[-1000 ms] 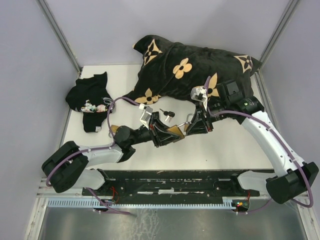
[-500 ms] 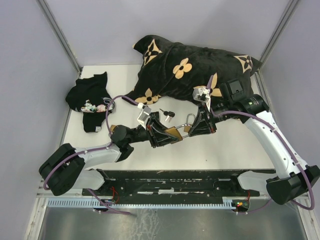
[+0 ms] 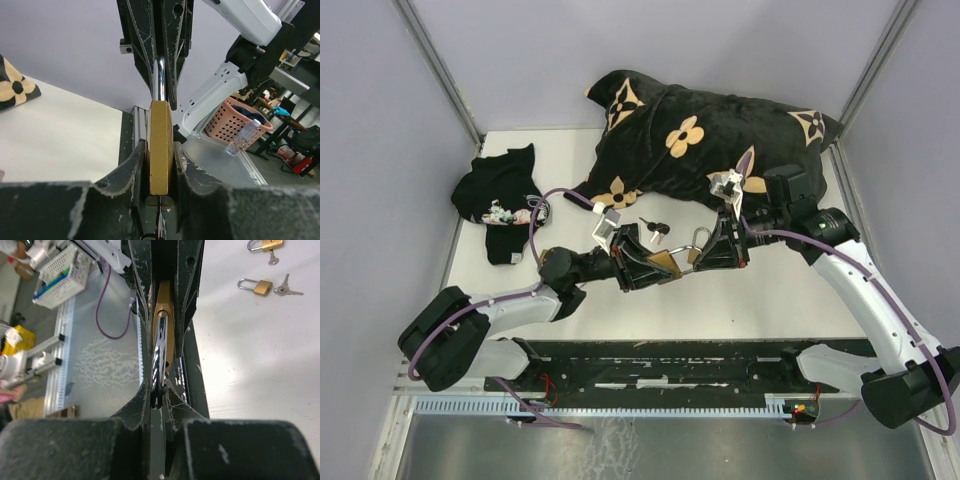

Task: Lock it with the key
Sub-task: Lock the lock.

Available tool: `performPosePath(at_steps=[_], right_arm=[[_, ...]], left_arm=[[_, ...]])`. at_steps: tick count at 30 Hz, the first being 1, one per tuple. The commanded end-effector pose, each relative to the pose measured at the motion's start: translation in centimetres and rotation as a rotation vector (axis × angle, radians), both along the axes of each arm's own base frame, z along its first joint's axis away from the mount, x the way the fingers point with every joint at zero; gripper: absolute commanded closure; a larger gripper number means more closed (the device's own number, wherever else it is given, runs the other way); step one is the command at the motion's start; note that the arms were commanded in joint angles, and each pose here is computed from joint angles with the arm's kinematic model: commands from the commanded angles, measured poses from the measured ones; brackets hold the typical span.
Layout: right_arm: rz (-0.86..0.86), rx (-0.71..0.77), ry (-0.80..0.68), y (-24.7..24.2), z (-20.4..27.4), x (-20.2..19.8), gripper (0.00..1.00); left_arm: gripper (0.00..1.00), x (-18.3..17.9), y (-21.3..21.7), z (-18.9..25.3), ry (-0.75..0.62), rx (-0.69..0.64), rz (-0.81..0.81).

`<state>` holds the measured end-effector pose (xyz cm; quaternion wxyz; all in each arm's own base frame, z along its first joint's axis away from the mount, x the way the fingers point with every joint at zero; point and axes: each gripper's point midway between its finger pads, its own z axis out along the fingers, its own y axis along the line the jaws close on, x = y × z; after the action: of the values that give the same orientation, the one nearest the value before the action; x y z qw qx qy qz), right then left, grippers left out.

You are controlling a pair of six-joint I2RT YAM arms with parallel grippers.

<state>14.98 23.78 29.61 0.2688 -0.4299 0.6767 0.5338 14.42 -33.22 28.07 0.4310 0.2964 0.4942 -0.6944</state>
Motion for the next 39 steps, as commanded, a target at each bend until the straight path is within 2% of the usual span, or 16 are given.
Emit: performPosePath(at_steps=[1,3,5,9,12,15,19,23,27,32,39], right_arm=[[0.026,0.104,0.092,2.4,1.1,0.5,0.98],[0.023,0.125,0.159,2.8,1.1,0.7,0.98],[0.018,0.113,0.164,3.1,0.5,0.7,0.98],[0.066,-0.014,-0.012,2.5,-2.7,0.4,0.98],[0.138,-0.045,-0.045,1.9,-3.9,-0.4,0.98],[0.155,-0.1,-0.085,1.1,-5.2,-0.6,0.98],[0.16,-0.143,-0.072,0.6,-6.8,-0.7,0.98],[0.156,-0.163,-0.125,0.6,-8.2,0.2,0.98],[0.19,-0.235,-0.236,-0.3,-11.7,1.2,0.98],[0.245,-0.337,-0.316,-1.7,-15.8,1.4,0.98],[0.28,-0.397,-0.434,-2.1,-19.1,2.4,0.98]], left_arm=[[0.97,1.0,0.0,6.0,-0.132,-0.172,0.093],[0.97,1.3,-0.3,6.2,-0.145,-0.17,0.108],[0.97,1.5,-0.4,6.4,-0.145,-0.176,0.113],[0.97,0.8,-0.8,7.5,-0.078,-0.227,0.027],[0.97,0.1,-0.1,8.6,-0.045,-0.294,-0.02],[0.97,0.1,0.9,9.5,-0.064,-0.335,0.017],[0.97,0.4,1.2,9.4,-0.101,-0.328,0.065],[0.97,2.1,-1.2,4.1,-0.084,-0.138,0.085],[0.97,2.6,-3.3,-2.6,-0.064,0.008,0.068],[0.97,3.5,-5.4,-9.6,-0.176,0.19,0.149],[0.97,4.1,-6.1,-15.2,-0.27,0.262,0.191]])
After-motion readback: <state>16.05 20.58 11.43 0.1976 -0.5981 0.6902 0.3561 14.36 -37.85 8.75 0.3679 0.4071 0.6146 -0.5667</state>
